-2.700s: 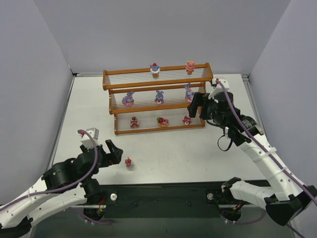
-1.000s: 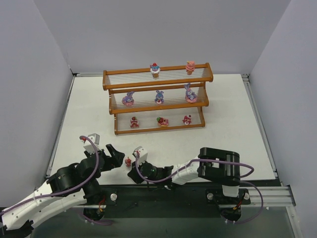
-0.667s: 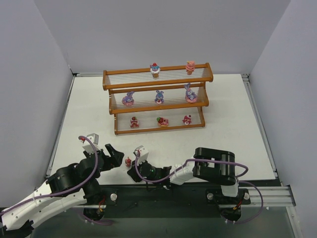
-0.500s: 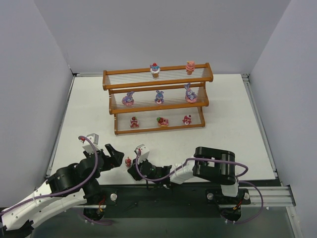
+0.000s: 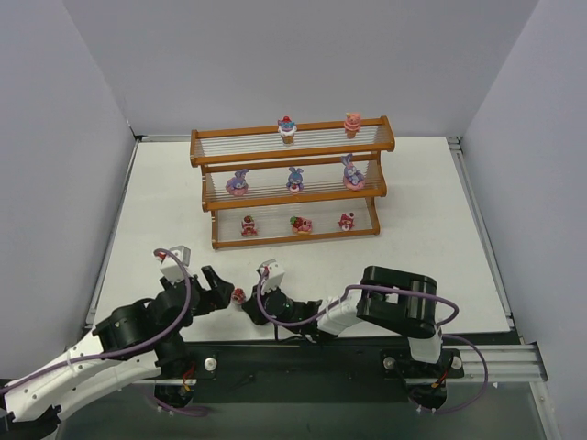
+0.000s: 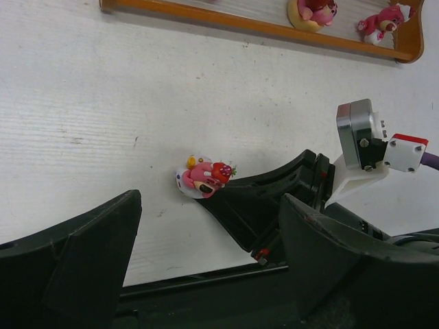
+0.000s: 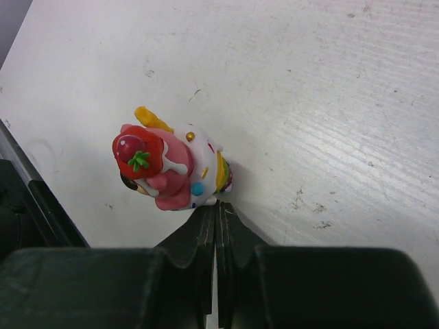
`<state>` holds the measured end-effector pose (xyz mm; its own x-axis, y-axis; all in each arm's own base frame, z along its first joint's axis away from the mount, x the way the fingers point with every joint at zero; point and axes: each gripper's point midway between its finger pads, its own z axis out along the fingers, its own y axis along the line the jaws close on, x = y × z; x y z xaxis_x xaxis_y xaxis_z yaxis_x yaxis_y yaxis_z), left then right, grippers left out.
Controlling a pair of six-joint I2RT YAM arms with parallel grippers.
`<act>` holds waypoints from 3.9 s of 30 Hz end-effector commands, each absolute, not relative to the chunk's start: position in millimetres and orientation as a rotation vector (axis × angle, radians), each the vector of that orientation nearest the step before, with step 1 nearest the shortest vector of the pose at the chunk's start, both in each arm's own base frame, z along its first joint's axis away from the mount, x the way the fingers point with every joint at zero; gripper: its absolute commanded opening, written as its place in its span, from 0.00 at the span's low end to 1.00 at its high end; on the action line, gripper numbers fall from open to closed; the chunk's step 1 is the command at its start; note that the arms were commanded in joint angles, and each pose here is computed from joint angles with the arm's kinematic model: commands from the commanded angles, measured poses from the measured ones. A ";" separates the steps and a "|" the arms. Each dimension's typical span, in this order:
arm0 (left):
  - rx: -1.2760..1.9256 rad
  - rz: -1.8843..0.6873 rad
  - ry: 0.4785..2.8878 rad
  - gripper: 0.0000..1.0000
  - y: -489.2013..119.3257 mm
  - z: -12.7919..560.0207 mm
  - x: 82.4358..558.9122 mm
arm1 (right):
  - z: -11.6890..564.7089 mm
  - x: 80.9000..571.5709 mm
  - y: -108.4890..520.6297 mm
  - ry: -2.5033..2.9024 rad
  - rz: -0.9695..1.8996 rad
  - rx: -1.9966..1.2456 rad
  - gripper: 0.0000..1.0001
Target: Place and organize the plastic toys onto the shelf
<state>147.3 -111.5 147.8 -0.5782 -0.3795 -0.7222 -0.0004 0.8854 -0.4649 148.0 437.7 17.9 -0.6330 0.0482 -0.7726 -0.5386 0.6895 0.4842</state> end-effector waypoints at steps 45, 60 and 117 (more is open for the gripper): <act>-0.095 -0.482 2.183 0.89 -156.3 69.7 164.7 | 25.8 160.9 333.3 2.186 0.788 -0.089 0.42; -0.139 -0.465 2.155 0.81 -156.3 70.2 172.1 | 26.9 162.7 331.3 2.186 0.807 -0.076 0.38; -0.178 -0.329 2.095 0.14 -156.3 156.8 197.1 | 20.4 165.2 296.4 2.221 0.739 0.044 0.24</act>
